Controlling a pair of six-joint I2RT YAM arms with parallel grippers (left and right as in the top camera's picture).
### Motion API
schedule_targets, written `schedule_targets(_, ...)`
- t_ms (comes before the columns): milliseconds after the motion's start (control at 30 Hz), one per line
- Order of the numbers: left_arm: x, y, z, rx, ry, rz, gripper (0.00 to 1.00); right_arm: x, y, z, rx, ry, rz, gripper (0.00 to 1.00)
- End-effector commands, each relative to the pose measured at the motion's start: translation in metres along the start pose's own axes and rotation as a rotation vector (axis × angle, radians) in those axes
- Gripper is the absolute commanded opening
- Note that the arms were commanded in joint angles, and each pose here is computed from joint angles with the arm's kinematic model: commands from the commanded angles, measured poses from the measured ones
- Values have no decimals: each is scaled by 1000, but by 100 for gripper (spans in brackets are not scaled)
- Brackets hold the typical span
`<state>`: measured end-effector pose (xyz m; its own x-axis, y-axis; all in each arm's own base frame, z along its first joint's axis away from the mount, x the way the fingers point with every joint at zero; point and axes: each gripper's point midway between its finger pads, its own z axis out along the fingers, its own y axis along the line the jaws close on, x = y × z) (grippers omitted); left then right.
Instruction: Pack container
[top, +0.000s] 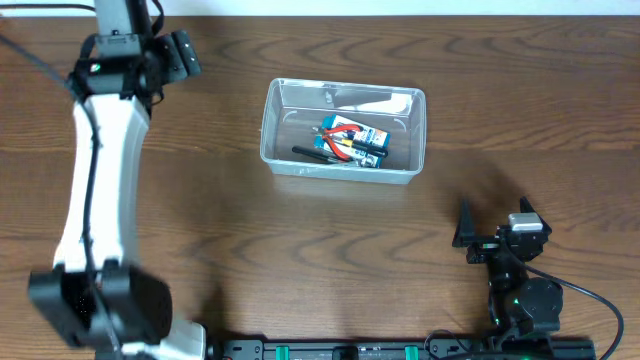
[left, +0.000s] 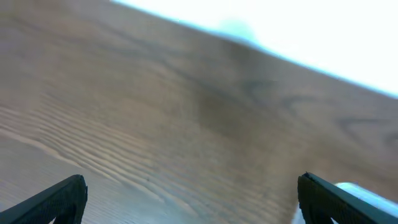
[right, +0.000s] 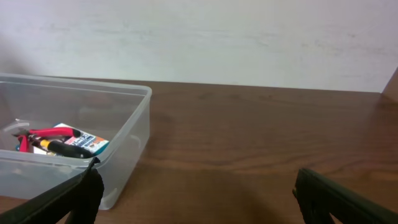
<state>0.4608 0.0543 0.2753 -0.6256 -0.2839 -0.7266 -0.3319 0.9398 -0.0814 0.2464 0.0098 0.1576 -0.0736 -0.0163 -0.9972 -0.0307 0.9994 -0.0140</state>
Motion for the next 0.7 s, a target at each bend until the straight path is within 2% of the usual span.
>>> schedule_targets(0, -44, 8, -96, 27, -232, -24, 98, 1, -1, 0, 1, 0, -11, 99)
schedule_targets(200, -60, 26, -241, 101, -526, -73, 98, 1, -1, 0, 1, 0, -11, 99)
schedule_targets(367, -33, 55, -354, 127, -741, -119, 98, 1, -1, 0, 1, 0, -11, 99)
schedule_targets(533, 19, 88, -421, 103, -844, -158, 98, 1, -1, 0, 1, 0, -11, 99)
schedule_targets(667, 60, 101, -437, 99, -832, -158, 98, 1, -1, 0, 1, 0, -11, 99)
